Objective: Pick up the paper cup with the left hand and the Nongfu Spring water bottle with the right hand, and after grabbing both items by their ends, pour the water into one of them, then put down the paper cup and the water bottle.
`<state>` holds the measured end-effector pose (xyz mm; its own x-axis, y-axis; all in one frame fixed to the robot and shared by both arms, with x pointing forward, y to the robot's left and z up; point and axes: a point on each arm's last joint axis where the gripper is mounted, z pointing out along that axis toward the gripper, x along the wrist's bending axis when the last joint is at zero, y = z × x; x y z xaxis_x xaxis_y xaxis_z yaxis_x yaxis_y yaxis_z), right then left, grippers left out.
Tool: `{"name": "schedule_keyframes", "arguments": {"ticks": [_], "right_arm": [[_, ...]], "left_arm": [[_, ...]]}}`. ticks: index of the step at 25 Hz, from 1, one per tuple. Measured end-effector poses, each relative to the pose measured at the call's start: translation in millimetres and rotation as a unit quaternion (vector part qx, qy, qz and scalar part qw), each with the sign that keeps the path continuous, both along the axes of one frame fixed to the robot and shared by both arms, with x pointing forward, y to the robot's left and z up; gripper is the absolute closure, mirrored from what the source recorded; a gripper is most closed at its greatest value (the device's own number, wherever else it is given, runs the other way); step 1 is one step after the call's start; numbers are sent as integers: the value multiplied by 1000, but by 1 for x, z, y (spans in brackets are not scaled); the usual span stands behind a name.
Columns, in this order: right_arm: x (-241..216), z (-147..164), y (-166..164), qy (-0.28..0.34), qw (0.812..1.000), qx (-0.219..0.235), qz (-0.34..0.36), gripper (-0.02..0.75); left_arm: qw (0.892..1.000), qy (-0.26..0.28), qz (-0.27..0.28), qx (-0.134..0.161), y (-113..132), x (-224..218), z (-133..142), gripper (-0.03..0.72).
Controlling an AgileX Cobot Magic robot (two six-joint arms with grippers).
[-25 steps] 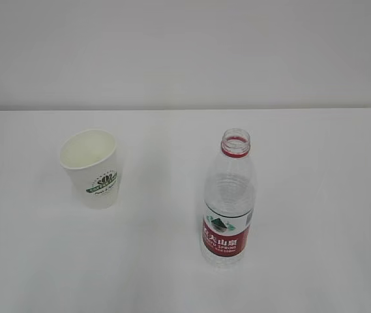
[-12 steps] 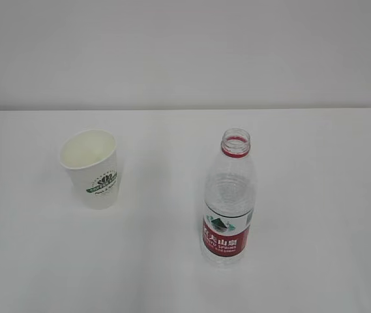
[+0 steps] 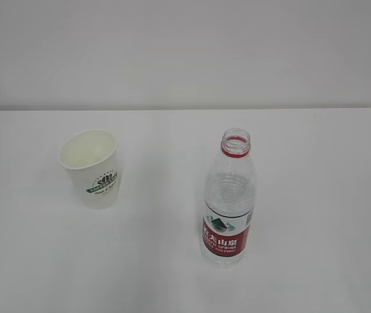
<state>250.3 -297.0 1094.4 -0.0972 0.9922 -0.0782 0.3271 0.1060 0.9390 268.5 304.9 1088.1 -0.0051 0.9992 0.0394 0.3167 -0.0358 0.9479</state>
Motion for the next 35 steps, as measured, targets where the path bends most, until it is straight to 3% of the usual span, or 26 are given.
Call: {"name": "schedule_keyframes", "arguments": {"ticks": [13,35], "right_arm": [[29,16,2,-54,998,-29,10,183],[84,31,5,-46,998,-31,10,183]], "left_arm": [[999,-51,-6,2,-2,24,13,109],[999,-31,-6,23,-2,76,38,109]]}}
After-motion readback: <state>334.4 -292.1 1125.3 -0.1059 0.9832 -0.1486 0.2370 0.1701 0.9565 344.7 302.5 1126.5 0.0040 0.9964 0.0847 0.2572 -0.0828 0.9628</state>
